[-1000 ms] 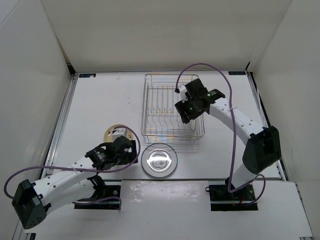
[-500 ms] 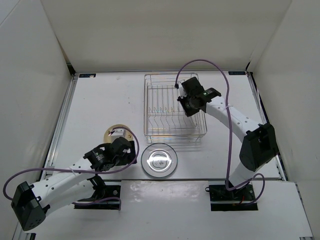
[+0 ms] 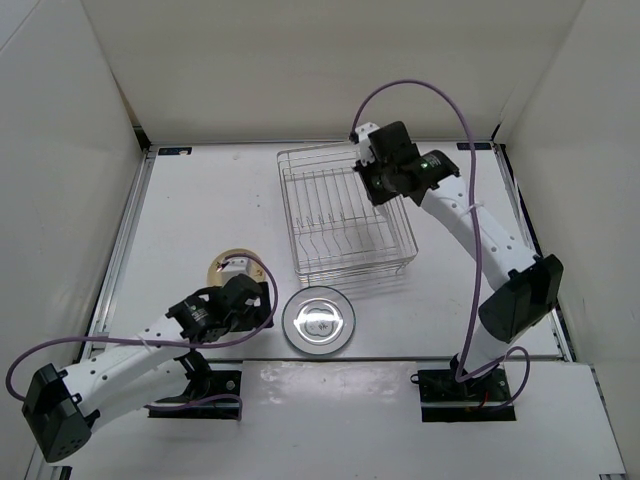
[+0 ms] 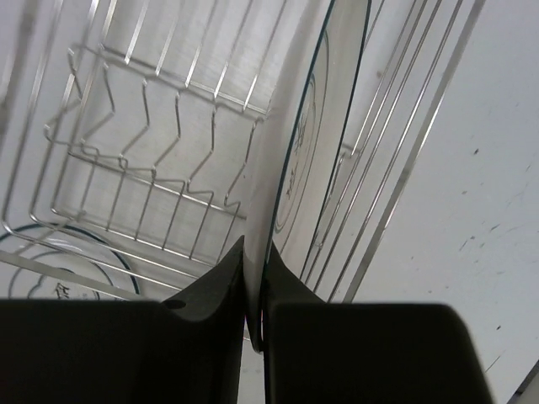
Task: Unload the plates from the dish rack
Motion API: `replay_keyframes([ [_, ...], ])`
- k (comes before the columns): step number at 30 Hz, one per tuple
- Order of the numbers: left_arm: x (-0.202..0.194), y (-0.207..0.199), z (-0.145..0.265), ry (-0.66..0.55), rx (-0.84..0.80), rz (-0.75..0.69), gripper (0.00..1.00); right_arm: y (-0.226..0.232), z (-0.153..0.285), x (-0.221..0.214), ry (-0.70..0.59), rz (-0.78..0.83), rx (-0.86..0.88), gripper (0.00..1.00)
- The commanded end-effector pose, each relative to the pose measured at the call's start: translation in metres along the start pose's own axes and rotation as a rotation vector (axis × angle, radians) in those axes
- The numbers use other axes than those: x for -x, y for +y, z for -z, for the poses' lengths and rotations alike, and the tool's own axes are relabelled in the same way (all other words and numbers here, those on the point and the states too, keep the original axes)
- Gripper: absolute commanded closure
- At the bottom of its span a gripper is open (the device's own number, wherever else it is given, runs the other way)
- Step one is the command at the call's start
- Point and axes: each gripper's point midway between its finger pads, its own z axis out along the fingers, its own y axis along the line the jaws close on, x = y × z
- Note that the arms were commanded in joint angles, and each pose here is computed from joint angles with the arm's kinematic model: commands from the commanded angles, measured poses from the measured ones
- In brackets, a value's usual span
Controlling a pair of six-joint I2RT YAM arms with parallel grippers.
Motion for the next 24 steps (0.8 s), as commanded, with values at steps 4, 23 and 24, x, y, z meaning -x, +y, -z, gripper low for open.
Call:
replay_keyframes([
  [4,0.006,0.002,0.005,-0.034,-0.002,0.018,0.0,0.006,0.074,0.044,-0.183,0.074,0.063,1.0],
  [23,0.01,0.043,0.033,-0.102,0.102,0.04,0.0,0.15,0.174,-0.116,-0.137,0.381,0.94,1.0],
  [24,0.011,0.048,0.035,-0.113,0.122,0.041,0.0,0.15,0.17,-0.119,-0.129,0.399,0.918,1.0],
])
